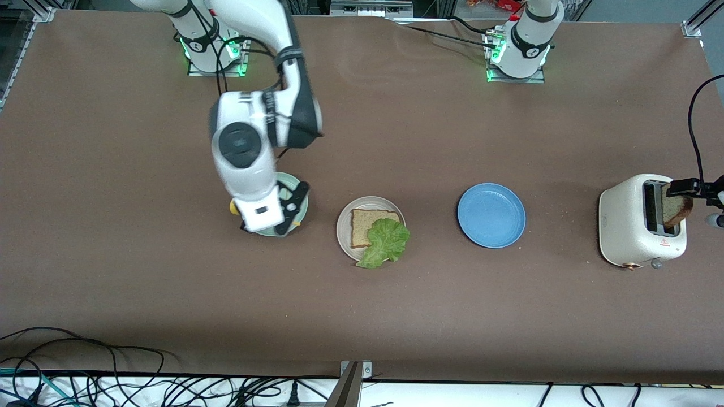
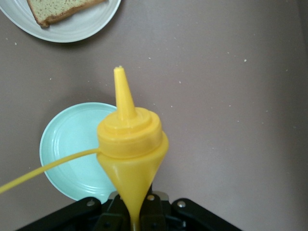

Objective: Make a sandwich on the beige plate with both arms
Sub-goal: 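Carry the mustard bottle back and set it beside the green plate, then release the mustard with the right gripper while the left gripper grasps toast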

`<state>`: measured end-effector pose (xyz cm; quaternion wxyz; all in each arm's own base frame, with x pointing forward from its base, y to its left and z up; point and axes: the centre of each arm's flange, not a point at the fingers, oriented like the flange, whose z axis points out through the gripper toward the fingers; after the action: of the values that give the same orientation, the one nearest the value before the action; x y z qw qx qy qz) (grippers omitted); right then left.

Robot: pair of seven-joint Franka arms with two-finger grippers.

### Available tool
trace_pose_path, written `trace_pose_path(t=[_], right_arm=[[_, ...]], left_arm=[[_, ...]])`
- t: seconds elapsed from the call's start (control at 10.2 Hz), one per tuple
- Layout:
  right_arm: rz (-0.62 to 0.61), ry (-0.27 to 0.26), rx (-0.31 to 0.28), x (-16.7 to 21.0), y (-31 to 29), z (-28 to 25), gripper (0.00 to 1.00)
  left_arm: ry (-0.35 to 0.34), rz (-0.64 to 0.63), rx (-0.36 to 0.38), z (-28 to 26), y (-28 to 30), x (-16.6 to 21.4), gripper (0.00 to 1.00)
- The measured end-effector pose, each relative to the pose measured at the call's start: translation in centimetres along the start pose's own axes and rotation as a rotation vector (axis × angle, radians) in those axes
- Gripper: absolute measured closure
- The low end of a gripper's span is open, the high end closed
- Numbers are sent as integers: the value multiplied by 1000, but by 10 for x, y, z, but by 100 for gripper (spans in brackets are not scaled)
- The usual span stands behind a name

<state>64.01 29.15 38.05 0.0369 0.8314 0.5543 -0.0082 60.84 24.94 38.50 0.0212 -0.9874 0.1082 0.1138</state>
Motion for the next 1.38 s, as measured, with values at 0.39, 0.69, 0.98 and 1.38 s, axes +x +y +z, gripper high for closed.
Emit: trace_pose_path(t=[0.39,0.69,0.98,1.38], right_arm=[[-4,293,179,-80,35,10,96],[-73,506,298,-138,37,26,96],[-131,757,389,-224,48,74,96],[-256,1014,395,-296,44,150,96]], left_arm=[[-19,3,-11,16,-1,5,37],[-21,6,-12,19,-1,6,77],[-24,81,10,16,-2,7,89],[8,127,60,-10,-4,13,91]])
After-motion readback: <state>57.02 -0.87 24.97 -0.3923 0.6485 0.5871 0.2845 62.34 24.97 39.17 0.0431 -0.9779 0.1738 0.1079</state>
